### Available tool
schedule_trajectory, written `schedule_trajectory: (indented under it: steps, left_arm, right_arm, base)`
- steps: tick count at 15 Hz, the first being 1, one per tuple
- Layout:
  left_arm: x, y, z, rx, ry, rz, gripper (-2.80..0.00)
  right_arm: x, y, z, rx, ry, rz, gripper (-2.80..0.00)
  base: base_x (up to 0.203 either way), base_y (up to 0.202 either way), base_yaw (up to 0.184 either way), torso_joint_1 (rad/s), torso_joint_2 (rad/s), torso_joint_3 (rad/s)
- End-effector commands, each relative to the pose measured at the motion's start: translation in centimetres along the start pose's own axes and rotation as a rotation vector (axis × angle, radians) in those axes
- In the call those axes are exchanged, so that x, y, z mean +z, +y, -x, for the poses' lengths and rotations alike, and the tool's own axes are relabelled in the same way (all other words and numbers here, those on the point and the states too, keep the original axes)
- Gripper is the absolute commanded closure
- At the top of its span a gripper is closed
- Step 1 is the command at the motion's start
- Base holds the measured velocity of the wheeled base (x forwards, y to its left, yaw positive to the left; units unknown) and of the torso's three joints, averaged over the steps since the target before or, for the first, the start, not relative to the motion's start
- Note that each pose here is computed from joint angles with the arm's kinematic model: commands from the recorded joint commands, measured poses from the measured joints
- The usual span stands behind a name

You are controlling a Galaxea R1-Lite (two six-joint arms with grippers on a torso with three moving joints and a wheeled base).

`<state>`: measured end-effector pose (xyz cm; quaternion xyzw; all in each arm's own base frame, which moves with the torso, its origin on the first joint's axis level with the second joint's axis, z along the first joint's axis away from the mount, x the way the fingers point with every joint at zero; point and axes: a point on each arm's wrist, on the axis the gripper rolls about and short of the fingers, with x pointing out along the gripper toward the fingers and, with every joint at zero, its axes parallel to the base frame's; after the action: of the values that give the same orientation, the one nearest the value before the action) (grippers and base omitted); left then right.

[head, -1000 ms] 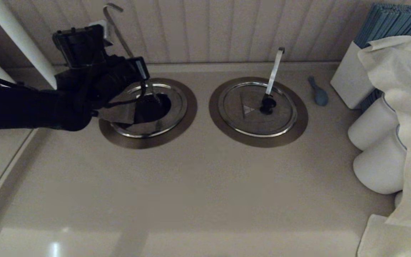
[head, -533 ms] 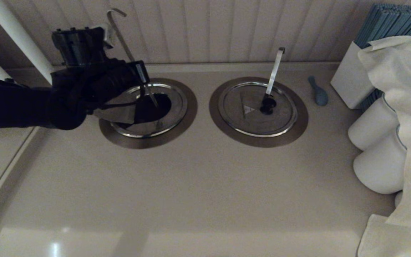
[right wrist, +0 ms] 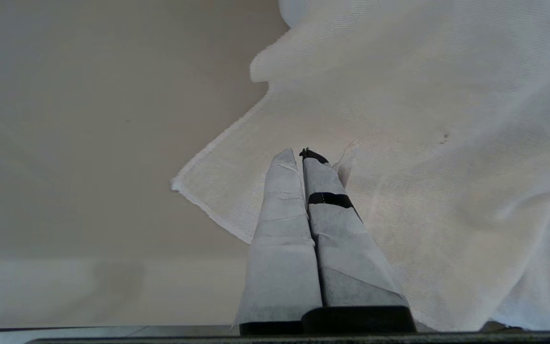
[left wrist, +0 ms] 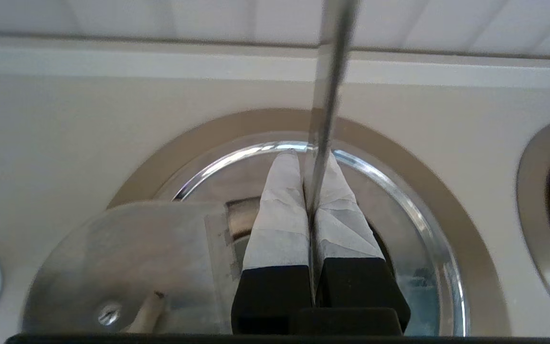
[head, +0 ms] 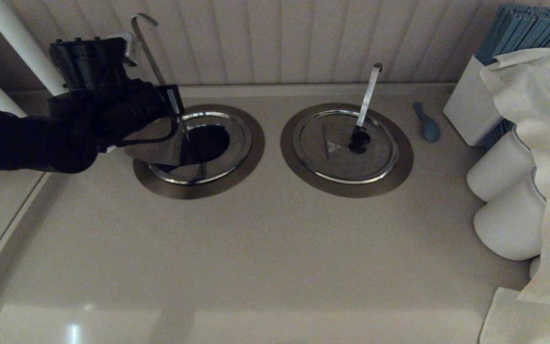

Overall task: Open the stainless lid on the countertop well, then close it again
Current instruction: Stir with a spoon

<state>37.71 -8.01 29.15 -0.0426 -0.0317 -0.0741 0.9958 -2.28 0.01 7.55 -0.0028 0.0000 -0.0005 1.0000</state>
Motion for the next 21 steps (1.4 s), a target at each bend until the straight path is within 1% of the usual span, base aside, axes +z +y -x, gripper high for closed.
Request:
schedule_trajectory:
  steps: [1,4,6,7,8,10,13,15,16,19,20,21]
  left_arm:
    - [-0.5,0.3,-0.7,0.032,0.003,-0.018,0.0]
    - [-0.5,0.1,-1.2,0.035,-0.01,-0.008,0.0]
    - [-0.2,-0.4,-1.6,0.036,-0.059,0.048,0.0]
    - [-0.2,-0.8,-1.6,0.026,-0.064,0.062,0.0]
    - [-0.2,-1.4,-1.5,0.008,-0.065,0.078,0.0]
    - [-0.5,-2.6,-1.3,-0.023,-0.051,0.086,0.0]
    - [-0.9,-3.3,-0.4,-0.063,-0.014,0.079,0.0]
    - [-0.5,-3.2,0.6,-0.108,0.032,0.074,0.0]
    - [-0.3,-3.0,0.8,-0.117,0.045,0.073,0.0]
    - [-0.4,-1.7,0.6,-0.082,0.051,0.066,0.0]
    - [-0.7,-1.2,0.3,-0.067,0.058,0.056,0.0]
    - [-1.0,-0.7,0.1,-0.054,0.063,0.03,0.0]
  right_arm:
    - [0.0,0.0,0.0,0.002,0.0,0.0,0.0]
    - [0.0,0.0,0.0,0.001,0.0,0.0,0.0]
    - [0.0,0.0,0.0,0.001,0.0,0.0,0.0]
    - [0.0,0.0,0.0,0.002,0.0,0.0,0.0]
    - [0.0,0.0,0.0,0.001,0.0,0.0,0.0]
    - [0.0,0.0,0.0,0.001,0.0,0.0,0.0]
    - [0.0,0.0,0.0,0.002,0.0,0.0,0.0]
    - [0.0,0.0,0.0,0.003,0.0,0.0,0.0]
    - [0.0,0.0,0.0,0.002,0.0,0.0,0.0]
    - [0.0,0.0,0.0,0.001,0.0,0.0,0.0]
    - [0.0,0.0,0.0,0.001,0.0,0.0,0.0]
    - [0.0,0.0,0.0,0.003,0.0,0.0,0.0]
  base:
    - [0.0,0.0,0.0,0.0,0.0,0.0]
    - [0.0,0.0,0.0,0.0,0.0,0.0]
    - [0.0,0.0,0.0,0.0,0.0,0.0]
    - [0.0,0.0,0.0,0.0,0.0,0.0]
    - [0.0,0.0,0.0,0.0,0.0,0.0]
    - [0.0,0.0,0.0,0.0,0.0,0.0]
    - [0.0,0.0,0.0,0.0,0.0,0.0]
    - [0.0,0.0,0.0,0.0,0.0,0.0]
    - [0.0,0.0,0.0,0.0,0.0,0.0]
    - [0.0,0.0,0.0,0.0,0.0,0.0]
    - [0.0,0.0,0.0,0.0,0.0,0.0]
    - [0.0,0.0,0.0,0.0,0.0,0.0]
